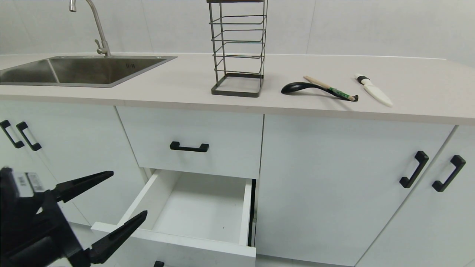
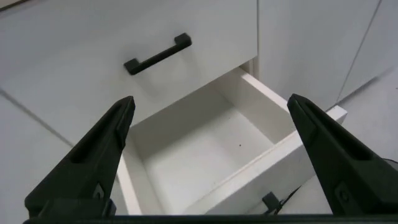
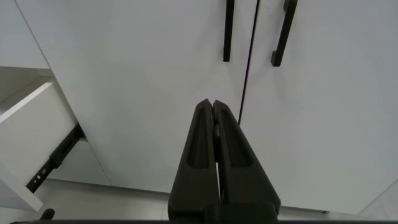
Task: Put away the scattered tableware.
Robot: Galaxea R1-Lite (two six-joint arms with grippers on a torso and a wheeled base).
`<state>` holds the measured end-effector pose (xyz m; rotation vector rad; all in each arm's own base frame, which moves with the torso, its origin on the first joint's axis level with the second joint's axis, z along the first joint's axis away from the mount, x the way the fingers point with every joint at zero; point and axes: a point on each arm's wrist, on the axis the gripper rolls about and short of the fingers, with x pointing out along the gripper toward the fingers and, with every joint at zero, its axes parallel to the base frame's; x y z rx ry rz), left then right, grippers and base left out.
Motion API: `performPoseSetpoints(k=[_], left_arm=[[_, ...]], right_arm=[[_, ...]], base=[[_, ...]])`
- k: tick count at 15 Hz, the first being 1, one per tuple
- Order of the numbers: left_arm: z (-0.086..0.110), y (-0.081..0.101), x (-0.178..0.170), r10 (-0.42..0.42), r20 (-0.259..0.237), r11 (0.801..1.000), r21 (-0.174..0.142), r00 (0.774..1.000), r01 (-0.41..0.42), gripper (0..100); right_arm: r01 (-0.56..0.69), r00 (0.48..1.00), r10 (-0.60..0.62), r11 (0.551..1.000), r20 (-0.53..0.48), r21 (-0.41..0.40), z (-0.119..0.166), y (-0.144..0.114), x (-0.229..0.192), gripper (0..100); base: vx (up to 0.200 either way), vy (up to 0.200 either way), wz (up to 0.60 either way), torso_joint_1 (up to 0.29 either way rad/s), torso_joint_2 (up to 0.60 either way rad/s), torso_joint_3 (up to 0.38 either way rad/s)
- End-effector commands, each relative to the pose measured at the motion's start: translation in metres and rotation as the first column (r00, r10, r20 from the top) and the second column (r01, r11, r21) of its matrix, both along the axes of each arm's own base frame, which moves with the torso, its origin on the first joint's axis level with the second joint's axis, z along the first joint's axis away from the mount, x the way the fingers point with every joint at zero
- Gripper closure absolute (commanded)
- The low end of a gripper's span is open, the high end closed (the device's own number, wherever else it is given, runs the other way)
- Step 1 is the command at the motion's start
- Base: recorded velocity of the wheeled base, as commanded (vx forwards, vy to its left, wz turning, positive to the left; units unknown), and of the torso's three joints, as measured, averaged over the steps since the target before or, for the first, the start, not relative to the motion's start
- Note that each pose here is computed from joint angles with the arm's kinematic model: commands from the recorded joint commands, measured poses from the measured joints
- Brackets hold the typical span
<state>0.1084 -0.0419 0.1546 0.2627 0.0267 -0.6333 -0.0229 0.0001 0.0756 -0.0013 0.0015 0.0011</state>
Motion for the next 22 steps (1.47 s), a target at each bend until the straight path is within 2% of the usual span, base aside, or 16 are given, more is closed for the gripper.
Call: performPoseSetpoints(k=[1, 3, 4, 8, 10, 13, 14, 15, 16, 17, 18, 19, 22], left_arm=[[-0.004, 0.016, -0.034, 0.061, 0.074, 0.998, -0.027, 0.995, -0.059, 0], [-0.007, 0.018, -0.042, 0.067, 0.071, 0.997, -0.034, 0.995, -0.065, 0], [-0.017, 0.023, -0.061, 0.078, 0.048, 0.995, -0.068, 0.996, -0.075, 0], [-0.03, 0.033, -0.095, 0.154, 0.107, 0.986, -0.087, 0.982, -0.145, 0], [-0.04, 0.035, -0.113, 0.213, 0.15, 0.975, -0.104, 0.965, -0.199, 0], [-0.056, 0.035, -0.125, 0.298, 0.156, 0.953, -0.106, 0.942, -0.284, 0], [-0.063, 0.035, -0.129, 0.323, 0.153, 0.945, -0.115, 0.934, -0.308, 0], [-0.07, 0.035, -0.132, 0.335, 0.122, 0.938, -0.139, 0.934, -0.318, 0], [-0.074, 0.036, -0.132, 0.375, 0.077, 0.919, -0.16, 0.924, -0.36, 0], [-0.077, 0.039, -0.131, 0.475, 0.014, 0.864, -0.198, 0.88, -0.463, 0], [-0.08, 0.04, -0.131, 0.536, -0.043, 0.818, -0.222, 0.843, -0.532, 0], [-0.079, 0.04, -0.131, 0.541, -0.047, 0.809, -0.245, 0.84, -0.534, 0], [-0.079, 0.041, -0.131, 0.54, -0.046, 0.811, -0.241, 0.841, -0.533, 0]], right_arm=[[0.0, 1.0, 0.0, 1.0, -0.002, 0.0, 0.0, 0.0, 0.0, 100], [0.0, 1.0, 0.0, 1.0, -0.002, 0.0, 0.0, 0.0, 0.0, 100], [0.0, 1.0, 0.0, 1.0, -0.002, 0.0, 0.0, 0.0, 0.0, 100], [0.0, 1.0, 0.0, 1.0, -0.002, 0.0, 0.0, 0.0, 0.0, 100], [0.0, 1.0, 0.0, 1.0, -0.002, 0.0, 0.0, 0.0, 0.0, 100], [0.0, 1.0, 0.0, 1.0, -0.002, 0.0, 0.0, 0.0, 0.0, 100], [0.0, 1.0, 0.0, 1.0, 0.0, 0.0, 0.0, 0.0, 0.0, 100], [0.0, 1.0, 0.0, 1.0, -0.002, 0.0, 0.0, 0.0, 0.0, 100], [0.0, 1.0, 0.0, 1.0, -0.002, 0.0, 0.0, 0.0, 0.0, 100], [0.0, 1.0, 0.0, 1.0, -0.002, 0.0, 0.0, 0.0, 0.0, 100], [0.0, 1.0, 0.0, 1.0, -0.002, 0.0, 0.0, 0.0, 0.0, 100], [0.0, 1.0, 0.0, 1.0, -0.002, 0.0, 0.0, 0.0, 0.0, 100], [0.0, 1.0, 0.0, 1.0, -0.002, 0.0, 0.0, 0.0, 0.0, 100]], base=[[0.0, 0.0, 0.0, 0.0, 0.0, 0.0], [0.0, 0.0, 0.0, 0.0, 0.0, 0.0], [0.0, 0.0, 0.0, 0.0, 0.0, 0.0], [0.0, 0.0, 0.0, 0.0, 0.0, 0.0], [0.0, 0.0, 0.0, 0.0, 0.0, 0.0], [0.0, 0.0, 0.0, 0.0, 0.0, 0.0], [0.0, 0.0, 0.0, 0.0, 0.0, 0.0], [0.0, 0.0, 0.0, 0.0, 0.0, 0.0], [0.0, 0.0, 0.0, 0.0, 0.0, 0.0], [0.0, 0.0, 0.0, 0.0, 0.0, 0.0], [0.0, 0.0, 0.0, 0.0, 0.0, 0.0], [0.0, 0.0, 0.0, 0.0, 0.0, 0.0], [0.0, 0.0, 0.0, 0.0, 0.0, 0.0]])
